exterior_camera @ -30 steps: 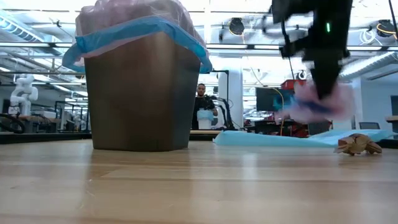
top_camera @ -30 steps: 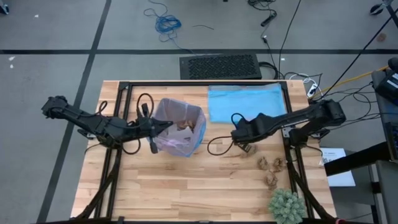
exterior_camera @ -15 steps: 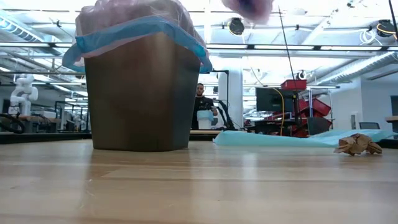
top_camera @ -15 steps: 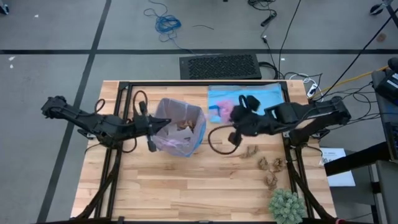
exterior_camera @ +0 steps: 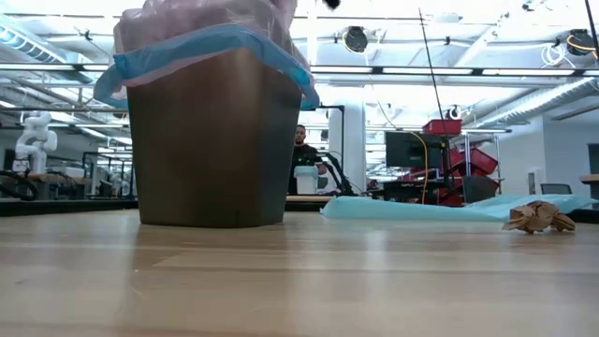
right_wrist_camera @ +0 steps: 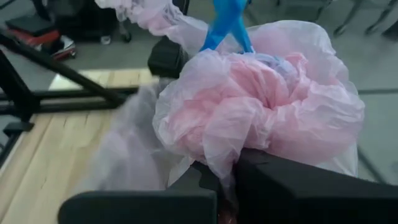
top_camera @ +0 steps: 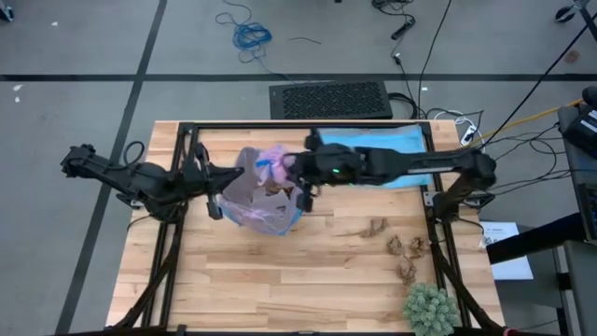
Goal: Place trash/remove bag and relplace
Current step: Put the pink trash bag into the trash bin
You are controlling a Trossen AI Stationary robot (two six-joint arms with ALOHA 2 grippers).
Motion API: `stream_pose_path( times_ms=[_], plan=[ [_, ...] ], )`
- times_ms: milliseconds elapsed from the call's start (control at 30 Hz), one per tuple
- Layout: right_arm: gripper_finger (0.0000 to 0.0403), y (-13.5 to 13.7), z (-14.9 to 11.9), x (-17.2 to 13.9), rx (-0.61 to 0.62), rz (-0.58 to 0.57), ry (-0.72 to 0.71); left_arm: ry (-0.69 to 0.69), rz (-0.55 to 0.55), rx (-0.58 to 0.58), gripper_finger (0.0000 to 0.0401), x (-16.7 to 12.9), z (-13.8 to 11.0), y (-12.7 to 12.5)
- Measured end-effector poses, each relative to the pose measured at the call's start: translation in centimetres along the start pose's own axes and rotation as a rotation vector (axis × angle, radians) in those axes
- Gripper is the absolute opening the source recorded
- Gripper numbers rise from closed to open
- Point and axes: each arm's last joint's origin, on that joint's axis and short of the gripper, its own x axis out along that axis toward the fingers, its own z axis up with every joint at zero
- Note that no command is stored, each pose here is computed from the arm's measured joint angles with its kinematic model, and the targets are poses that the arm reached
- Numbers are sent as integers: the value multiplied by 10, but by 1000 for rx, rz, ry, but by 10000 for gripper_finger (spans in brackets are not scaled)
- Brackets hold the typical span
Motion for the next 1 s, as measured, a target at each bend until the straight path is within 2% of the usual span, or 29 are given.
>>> stream_pose_path(
  times_ms=[167, 267, 367, 600, 700, 833, 1000],
  plan=[
    [1, -17, -18, 39, 69, 46, 148, 12, -2, 9, 0, -1, -1, 1],
    [20, -20, -19, 56, 85, 34, 241, 27, -4, 19, 0, -1, -3, 0],
    [69, -13, -16, 72, 34, 61, 295, 31, -4, 21, 0, 0, -3, 0],
    [224, -3, -2, 86, -27, 85, 330, 47, -7, 31, 0, 3, -6, -4],
    [263, -4, -1, 84, -57, 88, 376, 49, -7, 28, 0, 3, -6, -3],
    [273, -7, 1, 77, -66, 86, 424, 62, -9, 38, 0, 3, -8, -4],
    [234, -9, 11, 71, -62, 83, 395, 63, -9, 39, 0, 3, -8, -4]
  ],
)
